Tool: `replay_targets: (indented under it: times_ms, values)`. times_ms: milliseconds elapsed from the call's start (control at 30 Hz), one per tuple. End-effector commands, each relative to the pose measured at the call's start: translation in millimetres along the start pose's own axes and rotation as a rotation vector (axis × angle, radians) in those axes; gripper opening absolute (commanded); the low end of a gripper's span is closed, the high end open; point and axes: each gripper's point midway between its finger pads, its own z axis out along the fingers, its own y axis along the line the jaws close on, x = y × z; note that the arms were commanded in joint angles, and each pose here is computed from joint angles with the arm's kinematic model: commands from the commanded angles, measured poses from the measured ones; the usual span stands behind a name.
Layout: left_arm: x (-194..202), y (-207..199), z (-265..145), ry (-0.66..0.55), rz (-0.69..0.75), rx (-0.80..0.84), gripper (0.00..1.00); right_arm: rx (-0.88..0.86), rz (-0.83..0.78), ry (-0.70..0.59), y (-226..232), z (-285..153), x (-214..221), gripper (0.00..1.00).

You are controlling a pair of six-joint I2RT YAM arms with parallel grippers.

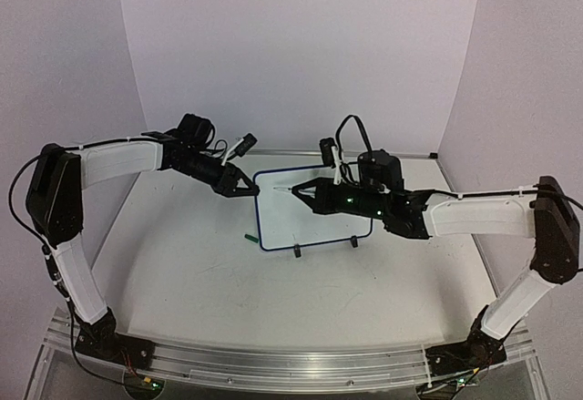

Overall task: Write a sentence on the whiteboard
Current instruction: Hold the whiteboard at the center of the board.

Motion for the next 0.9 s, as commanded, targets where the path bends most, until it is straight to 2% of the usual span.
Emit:
replay_targets:
  times_ms: [0, 133, 600, 867]
  values:
    - [-16.7, 9.8, -0.3, -0.026, 0.052, -0.032, 0.34, -0.051, -0.026, -0.063, 15.9, 5.4, -22.7, 0.0]
    - [-19.1, 9.3, 0.4, -0.029, 0.058, -0.026, 0.32, -0.055, -0.027, -0.06, 16.3, 8.4, -22.3, 0.0]
    - [-10.4, 12.4, 5.5, -0.009, 0.071, -0.015, 0.01, -0.044, -0.046, -0.074, 14.5, 22.3, -28.6, 0.0]
    - [-4.8, 14.1, 5.3, 0.002, 0.099, -0.036, 0.0, -0.03, -0.055, -0.078, 13.7, 35.4, -29.1, 0.0]
